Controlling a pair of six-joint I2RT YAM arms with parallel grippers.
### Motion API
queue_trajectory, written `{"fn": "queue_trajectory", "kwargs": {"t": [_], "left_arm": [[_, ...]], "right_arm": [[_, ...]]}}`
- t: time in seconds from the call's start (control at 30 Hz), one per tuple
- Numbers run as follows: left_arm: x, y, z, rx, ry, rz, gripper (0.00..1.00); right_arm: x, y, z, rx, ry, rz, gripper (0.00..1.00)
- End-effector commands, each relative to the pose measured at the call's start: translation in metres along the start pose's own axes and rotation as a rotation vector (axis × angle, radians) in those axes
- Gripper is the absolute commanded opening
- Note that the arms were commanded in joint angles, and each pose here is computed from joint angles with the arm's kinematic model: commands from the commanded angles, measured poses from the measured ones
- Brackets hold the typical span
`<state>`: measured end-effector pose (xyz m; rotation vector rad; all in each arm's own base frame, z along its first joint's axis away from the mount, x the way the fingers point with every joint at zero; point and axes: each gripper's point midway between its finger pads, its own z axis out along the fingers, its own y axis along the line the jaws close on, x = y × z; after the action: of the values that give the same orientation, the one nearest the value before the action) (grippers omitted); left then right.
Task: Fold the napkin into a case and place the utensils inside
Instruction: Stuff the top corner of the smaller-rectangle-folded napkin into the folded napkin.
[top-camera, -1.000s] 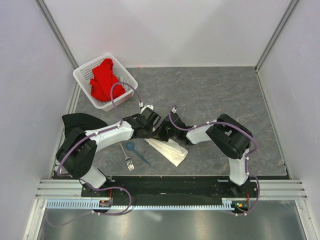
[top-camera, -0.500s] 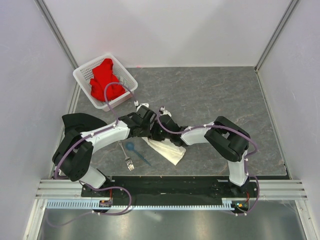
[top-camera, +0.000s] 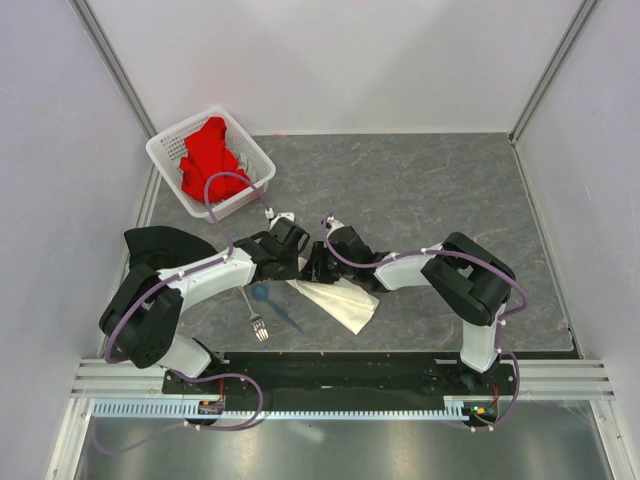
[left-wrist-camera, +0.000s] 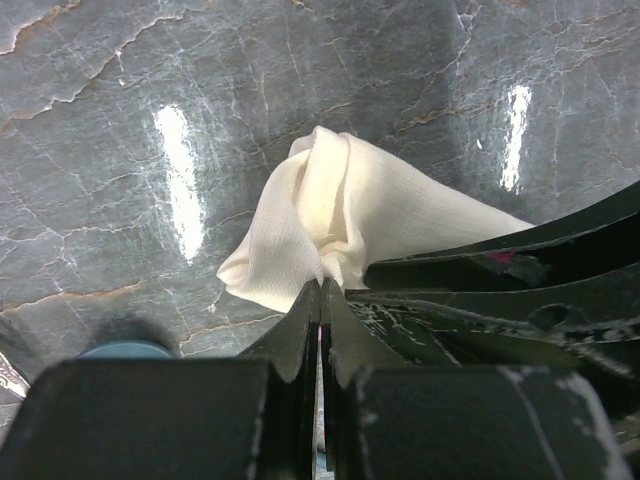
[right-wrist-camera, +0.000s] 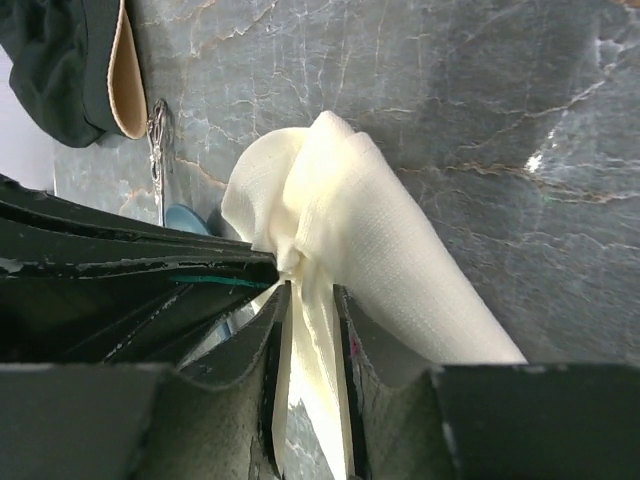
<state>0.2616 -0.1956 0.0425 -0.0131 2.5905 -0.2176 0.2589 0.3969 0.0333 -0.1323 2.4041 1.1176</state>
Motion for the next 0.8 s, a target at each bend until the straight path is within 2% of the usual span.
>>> {"fn": "queue_trajectory", "kwargs": {"t": [0.0, 0.3, 0.43, 0.53, 0.77], "left_arm": [[-0.011, -0.007, -0.004, 0.032, -0.049, -0.050, 0.02], [-0.008, -0.005, -0.001, 0.027, -0.045, -0.046, 0.02], [-0.008, -0.005, -0.003, 0.031, -0.048, -0.047, 0.02], [-0.010, -0.006, -0.006, 0.041, -0.054, -0.049, 0.02], [-0.025, -0.016, -0.019, 0.092, -0.105, -0.070, 0.02]], "right_arm": [[-0.011, 0.017, -0.015, -0.091, 0.006, -0.024, 0.30], [-0.029, 0.018, -0.022, -0.131, -0.003, 0.029, 0.29], [-0.030, 0.016, -0.008, -0.142, 0.009, 0.052, 0.21], [-0.027, 0.019, 0.004, -0.168, 0.031, 0.071, 0.09], [-0.007, 0.026, 0.019, -0.204, 0.065, 0.115, 0.00]]}}
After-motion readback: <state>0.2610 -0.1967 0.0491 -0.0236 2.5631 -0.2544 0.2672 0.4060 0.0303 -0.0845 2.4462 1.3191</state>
